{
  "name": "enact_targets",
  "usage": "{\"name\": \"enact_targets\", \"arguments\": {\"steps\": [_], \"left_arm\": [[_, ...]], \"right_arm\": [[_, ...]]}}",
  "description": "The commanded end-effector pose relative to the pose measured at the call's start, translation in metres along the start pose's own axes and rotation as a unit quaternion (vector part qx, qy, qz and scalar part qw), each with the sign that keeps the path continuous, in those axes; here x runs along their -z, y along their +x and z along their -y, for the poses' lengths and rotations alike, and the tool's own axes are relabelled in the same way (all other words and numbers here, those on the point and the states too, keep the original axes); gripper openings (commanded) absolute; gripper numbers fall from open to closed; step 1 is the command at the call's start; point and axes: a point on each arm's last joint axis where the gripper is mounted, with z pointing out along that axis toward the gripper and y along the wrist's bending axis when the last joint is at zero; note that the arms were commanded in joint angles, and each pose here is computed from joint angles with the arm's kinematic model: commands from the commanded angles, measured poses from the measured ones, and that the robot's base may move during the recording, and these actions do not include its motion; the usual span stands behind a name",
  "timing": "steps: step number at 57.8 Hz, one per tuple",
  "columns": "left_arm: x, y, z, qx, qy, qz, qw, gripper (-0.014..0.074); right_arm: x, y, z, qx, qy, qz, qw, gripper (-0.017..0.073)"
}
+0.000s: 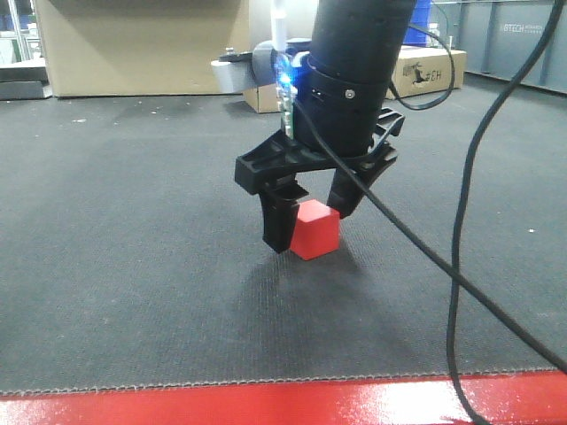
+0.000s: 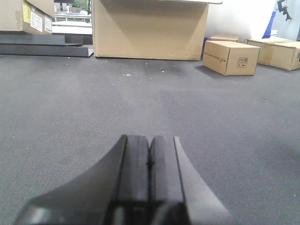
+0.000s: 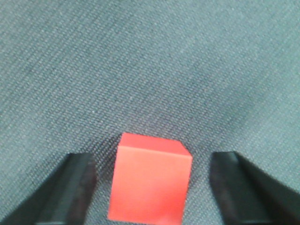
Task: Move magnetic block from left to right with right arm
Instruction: 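Open the right gripper and raise it away from the cube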
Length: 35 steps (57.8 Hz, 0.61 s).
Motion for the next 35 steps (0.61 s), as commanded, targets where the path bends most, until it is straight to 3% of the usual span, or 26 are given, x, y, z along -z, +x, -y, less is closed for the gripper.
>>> {"name": "enact_targets", "arguments": {"steps": [1, 10, 28, 35], "left_arm": [[0.001, -0.006, -0.001, 0.006, -0.002, 0.046, 0.999, -0.0126], [0.001, -0.006, -0.001, 0.006, -0.002, 0.046, 0.999, -0.0126], [0.001, -0.006, -0.001, 0.006, -0.002, 0.046, 0.999, -0.0126], [0.001, -0.006, -0.001, 0.006, -0.002, 0.046, 0.999, -0.0126]], "right_arm": [[0.043, -0.016, 0.001, 0.001, 0.004, 0.081, 0.997, 0.0632], [0.084, -0.016, 0.0, -0.005, -0.001, 0.13, 0.992, 0.0563], [0.172, 0.039, -0.002, -0.01, -0.001, 0.247, 0.969, 0.0067], [0.201, 0.075, -0.003, -0.01, 0.002, 0.32, 0.947, 0.0059]]}}
